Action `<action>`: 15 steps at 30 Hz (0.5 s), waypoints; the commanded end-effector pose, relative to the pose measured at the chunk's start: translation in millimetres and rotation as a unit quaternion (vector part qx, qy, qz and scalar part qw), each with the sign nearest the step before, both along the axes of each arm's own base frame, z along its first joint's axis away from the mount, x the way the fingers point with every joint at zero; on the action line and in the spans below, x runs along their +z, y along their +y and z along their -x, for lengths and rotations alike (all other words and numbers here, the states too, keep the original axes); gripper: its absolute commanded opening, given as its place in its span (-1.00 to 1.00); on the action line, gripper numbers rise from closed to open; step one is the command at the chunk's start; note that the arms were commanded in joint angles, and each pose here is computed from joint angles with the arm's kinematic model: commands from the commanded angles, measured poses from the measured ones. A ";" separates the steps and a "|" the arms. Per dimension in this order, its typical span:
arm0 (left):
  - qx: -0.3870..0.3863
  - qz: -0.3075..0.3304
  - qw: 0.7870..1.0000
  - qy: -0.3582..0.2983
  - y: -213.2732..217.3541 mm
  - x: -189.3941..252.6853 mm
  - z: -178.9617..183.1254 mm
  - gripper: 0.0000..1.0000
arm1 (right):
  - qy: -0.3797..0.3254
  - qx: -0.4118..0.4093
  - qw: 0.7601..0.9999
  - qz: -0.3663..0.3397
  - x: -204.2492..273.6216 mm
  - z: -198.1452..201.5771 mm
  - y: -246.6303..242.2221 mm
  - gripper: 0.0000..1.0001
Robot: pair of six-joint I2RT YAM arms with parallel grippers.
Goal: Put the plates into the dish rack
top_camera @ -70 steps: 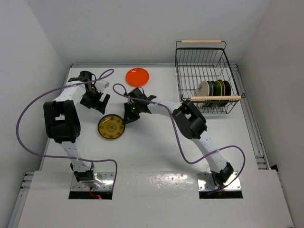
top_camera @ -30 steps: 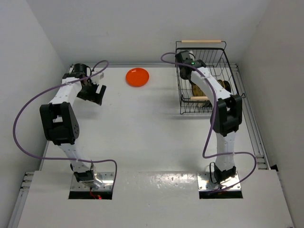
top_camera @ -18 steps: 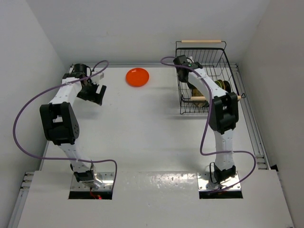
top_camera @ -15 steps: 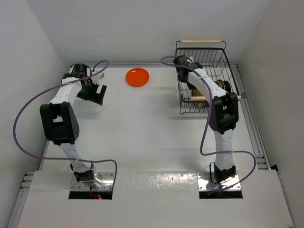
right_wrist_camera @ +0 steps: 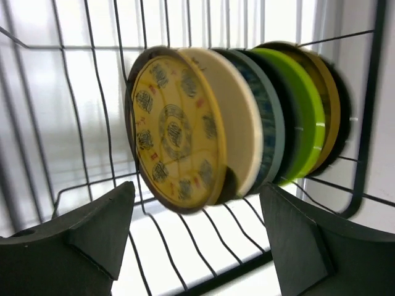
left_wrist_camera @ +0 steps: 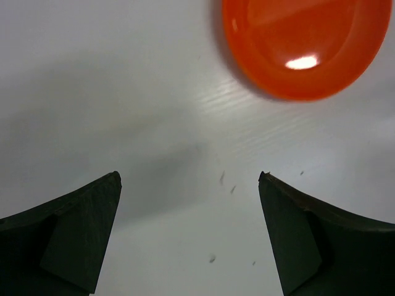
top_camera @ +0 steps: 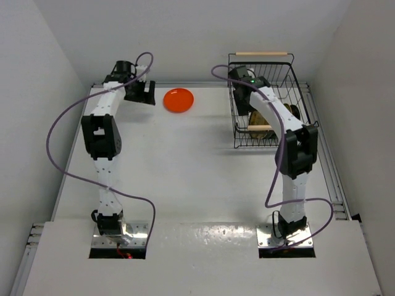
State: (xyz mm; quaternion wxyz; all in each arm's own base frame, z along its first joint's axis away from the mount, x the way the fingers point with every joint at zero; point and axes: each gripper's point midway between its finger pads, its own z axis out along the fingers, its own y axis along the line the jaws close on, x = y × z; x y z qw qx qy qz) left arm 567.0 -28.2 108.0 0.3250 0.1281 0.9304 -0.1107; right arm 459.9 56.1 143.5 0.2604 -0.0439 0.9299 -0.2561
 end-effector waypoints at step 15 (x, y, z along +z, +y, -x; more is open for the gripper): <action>0.074 0.032 0.995 -0.055 -93.8 -72.5 -72.6 0.81 | -0.106 0.058 0.992 -0.034 105.8 37.5 21.0 0.65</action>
